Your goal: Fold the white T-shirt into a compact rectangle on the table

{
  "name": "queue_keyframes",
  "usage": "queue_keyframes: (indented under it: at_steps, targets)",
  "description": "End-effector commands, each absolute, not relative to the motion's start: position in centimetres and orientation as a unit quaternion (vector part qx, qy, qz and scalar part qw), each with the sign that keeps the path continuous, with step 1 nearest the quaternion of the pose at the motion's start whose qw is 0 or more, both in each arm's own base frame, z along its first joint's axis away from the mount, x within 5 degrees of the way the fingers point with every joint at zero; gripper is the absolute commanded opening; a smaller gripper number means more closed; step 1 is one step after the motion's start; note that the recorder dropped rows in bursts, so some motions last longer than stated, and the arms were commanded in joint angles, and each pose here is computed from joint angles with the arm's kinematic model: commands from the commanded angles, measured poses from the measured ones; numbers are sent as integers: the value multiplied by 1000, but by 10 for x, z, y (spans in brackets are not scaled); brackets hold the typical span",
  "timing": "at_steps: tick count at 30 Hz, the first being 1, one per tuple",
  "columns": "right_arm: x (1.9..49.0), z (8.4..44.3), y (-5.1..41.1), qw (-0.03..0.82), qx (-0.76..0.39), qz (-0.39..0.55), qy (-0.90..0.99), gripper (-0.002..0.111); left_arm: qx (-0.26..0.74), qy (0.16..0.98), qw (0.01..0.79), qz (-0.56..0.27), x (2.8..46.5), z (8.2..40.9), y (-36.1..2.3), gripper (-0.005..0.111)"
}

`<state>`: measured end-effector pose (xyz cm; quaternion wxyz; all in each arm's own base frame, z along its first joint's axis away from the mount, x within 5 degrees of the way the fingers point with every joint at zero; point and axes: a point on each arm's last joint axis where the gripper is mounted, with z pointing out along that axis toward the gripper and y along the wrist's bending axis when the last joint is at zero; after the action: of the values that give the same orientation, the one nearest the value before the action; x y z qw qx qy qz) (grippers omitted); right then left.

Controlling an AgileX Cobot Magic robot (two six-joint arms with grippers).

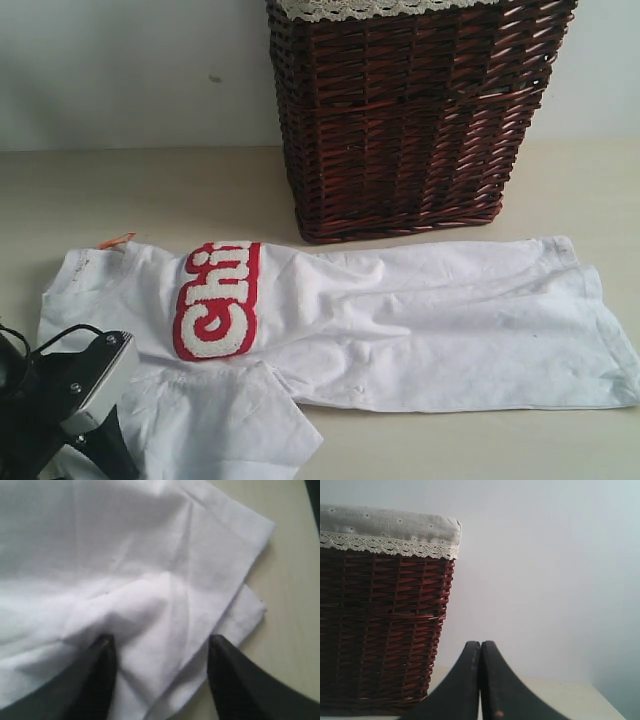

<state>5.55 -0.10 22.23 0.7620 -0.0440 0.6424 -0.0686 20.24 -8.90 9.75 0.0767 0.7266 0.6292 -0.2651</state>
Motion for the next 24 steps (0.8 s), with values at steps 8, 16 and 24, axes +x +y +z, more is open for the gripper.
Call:
queue_keyframes:
  at_steps: [8,16,24]
  targets:
    - [55,222,-1,765,-41,-70,639,0,767,602,8,-222,185,69,-76,0]
    - [55,222,-1,765,-41,-70,639,0,770,601,23,-214,186,79,-77,0]
    - [55,222,-1,765,-41,-70,639,0,766,609,53,-199,188,95,-78,0]
